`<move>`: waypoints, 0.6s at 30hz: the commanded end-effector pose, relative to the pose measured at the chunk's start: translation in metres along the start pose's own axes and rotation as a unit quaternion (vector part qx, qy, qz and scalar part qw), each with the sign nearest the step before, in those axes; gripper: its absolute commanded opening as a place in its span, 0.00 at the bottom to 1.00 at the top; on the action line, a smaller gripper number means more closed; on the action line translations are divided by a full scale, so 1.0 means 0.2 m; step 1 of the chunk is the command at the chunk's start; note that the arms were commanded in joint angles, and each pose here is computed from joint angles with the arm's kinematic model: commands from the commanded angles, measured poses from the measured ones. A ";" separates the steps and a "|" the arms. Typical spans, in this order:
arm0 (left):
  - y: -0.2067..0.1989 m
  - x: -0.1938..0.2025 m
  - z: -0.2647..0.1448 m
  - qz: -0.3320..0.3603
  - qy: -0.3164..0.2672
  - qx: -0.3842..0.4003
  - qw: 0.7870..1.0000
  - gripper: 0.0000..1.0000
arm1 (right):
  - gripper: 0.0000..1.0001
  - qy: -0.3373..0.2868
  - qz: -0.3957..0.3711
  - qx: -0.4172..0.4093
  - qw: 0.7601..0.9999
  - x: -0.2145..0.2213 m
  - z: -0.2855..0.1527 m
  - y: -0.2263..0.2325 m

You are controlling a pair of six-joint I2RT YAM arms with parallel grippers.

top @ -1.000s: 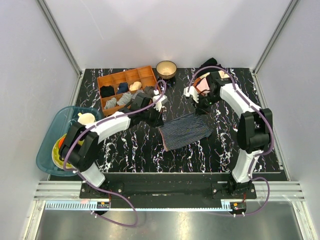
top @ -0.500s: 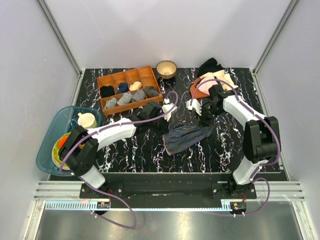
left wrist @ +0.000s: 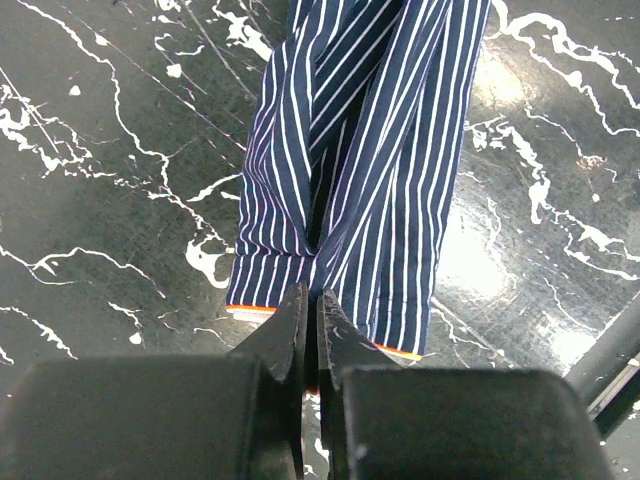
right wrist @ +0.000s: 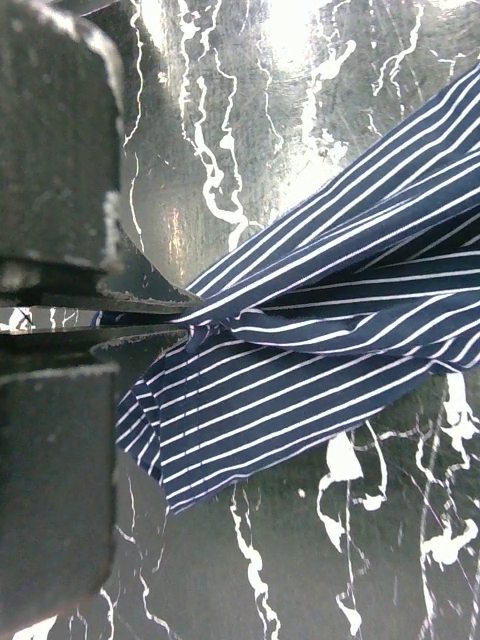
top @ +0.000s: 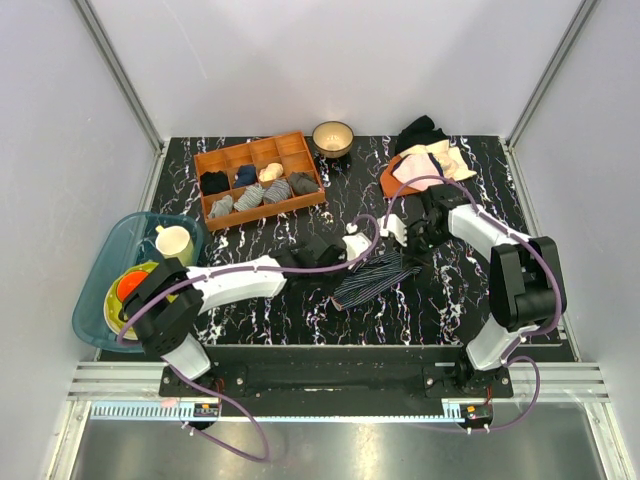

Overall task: Roll the underwear
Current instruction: Fold the underwear at the center of the board.

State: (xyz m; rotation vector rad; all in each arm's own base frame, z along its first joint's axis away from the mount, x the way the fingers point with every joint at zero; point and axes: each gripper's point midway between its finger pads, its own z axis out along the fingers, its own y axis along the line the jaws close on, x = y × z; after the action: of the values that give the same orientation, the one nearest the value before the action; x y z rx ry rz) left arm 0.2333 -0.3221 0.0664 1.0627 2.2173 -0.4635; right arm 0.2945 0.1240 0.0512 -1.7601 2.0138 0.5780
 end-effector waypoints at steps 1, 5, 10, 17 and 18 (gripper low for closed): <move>0.00 -0.02 0.00 -0.007 -0.012 -0.029 0.999 0.00 | 0.00 0.004 -0.026 0.020 0.999 0.02 -0.02 -0.01; -0.05 -0.03 0.01 -0.017 -0.014 -0.014 1.000 0.00 | 0.00 0.005 -0.022 0.018 1.000 0.05 0.00 0.00; -0.12 -0.01 0.02 -0.023 -0.009 -0.001 1.000 0.00 | 0.05 0.002 -0.009 0.021 1.000 0.07 0.00 -0.01; -0.22 0.01 0.05 -0.032 -0.004 0.014 0.999 0.00 | 0.12 -0.004 0.007 0.023 1.000 0.10 -0.02 -0.01; -0.23 0.02 0.06 -0.034 -0.002 0.014 0.999 0.01 | 0.13 -0.004 0.008 0.022 1.000 0.10 -0.02 -0.01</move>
State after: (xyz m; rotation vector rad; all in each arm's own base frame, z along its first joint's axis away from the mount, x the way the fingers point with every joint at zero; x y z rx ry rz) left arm 0.2033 -0.3430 0.0582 1.0450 2.2542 -0.4986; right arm 0.2895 0.1090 0.0346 -1.7331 2.0458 0.5727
